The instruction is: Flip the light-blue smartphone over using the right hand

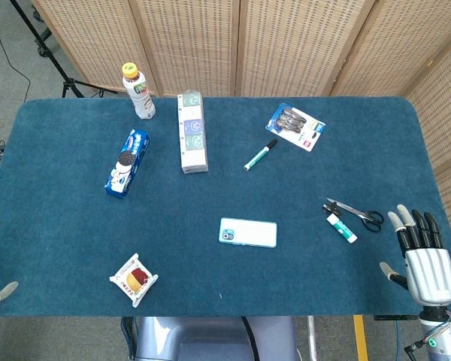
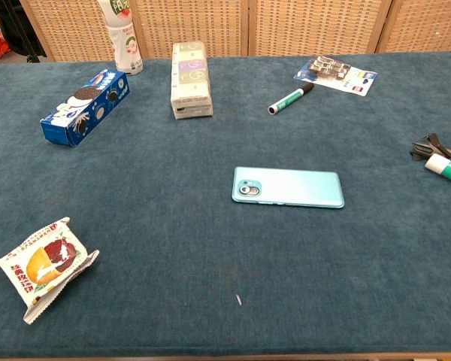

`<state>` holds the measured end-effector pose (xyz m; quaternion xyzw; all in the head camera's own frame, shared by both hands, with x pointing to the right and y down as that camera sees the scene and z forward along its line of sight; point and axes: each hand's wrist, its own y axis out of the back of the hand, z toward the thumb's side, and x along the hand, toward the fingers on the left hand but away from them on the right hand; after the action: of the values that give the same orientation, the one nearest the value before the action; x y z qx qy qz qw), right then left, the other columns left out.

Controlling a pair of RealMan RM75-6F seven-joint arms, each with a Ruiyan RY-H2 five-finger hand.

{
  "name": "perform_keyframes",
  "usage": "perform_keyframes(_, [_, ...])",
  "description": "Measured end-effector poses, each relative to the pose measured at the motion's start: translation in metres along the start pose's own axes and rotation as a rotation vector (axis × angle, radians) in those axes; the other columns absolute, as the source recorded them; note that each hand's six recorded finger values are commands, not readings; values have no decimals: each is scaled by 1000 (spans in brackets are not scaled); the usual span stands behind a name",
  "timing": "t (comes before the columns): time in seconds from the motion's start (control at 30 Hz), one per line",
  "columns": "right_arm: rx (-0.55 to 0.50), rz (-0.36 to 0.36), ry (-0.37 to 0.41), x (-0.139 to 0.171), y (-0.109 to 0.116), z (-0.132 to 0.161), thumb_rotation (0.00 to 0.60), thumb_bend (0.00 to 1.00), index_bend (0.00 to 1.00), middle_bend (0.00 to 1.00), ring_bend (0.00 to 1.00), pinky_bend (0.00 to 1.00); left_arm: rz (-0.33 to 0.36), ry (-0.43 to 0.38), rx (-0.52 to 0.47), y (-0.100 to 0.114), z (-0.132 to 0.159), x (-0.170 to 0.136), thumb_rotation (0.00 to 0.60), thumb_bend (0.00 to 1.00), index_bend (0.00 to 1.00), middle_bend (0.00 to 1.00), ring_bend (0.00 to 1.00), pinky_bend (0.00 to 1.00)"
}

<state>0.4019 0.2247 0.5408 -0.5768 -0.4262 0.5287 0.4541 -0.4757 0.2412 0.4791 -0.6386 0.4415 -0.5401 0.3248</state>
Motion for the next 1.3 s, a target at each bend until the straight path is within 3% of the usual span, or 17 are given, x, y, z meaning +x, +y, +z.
perform_keyframes(0.2, [1,15,16,1,-5,6,600,0,59,0,0,1,1,3,-7,1,-1,0,600,0,0,0,0,0])
perform_keyframes(0.43, [-31,96,92,-6,-30,32,600,3,59,0,0,1,6,2,-18,3,0,1,600,0,0,0,0,0])
perform_keyframes(0.5, [-39,122,121,-12,-37,43,600,64,59,0,0,1,-1,3,-13,1,0,3,600,0,0,0,0,0])
perform_keyframes(0.67, [-42,200,218,-37,-63,86,600,364,59,0,0,1,-5,16,-12,0,-1,6,600,0,0,0,0,0])
perform_keyframes(0.77, [-38,247,268,-51,-81,118,600,444,59,0,0,1,1,24,-18,2,-3,7,600,0,0,0,0,0])
perform_keyframes(1.03, [-24,324,314,-67,-119,177,600,448,59,0,0,1,-2,34,-34,5,-7,9,600,0,0,0,0,0])
perform_keyframes(1.3, [15,376,318,-68,-153,205,600,452,59,0,0,1,-1,30,-48,9,-10,9,600,0,0,0,0,0])
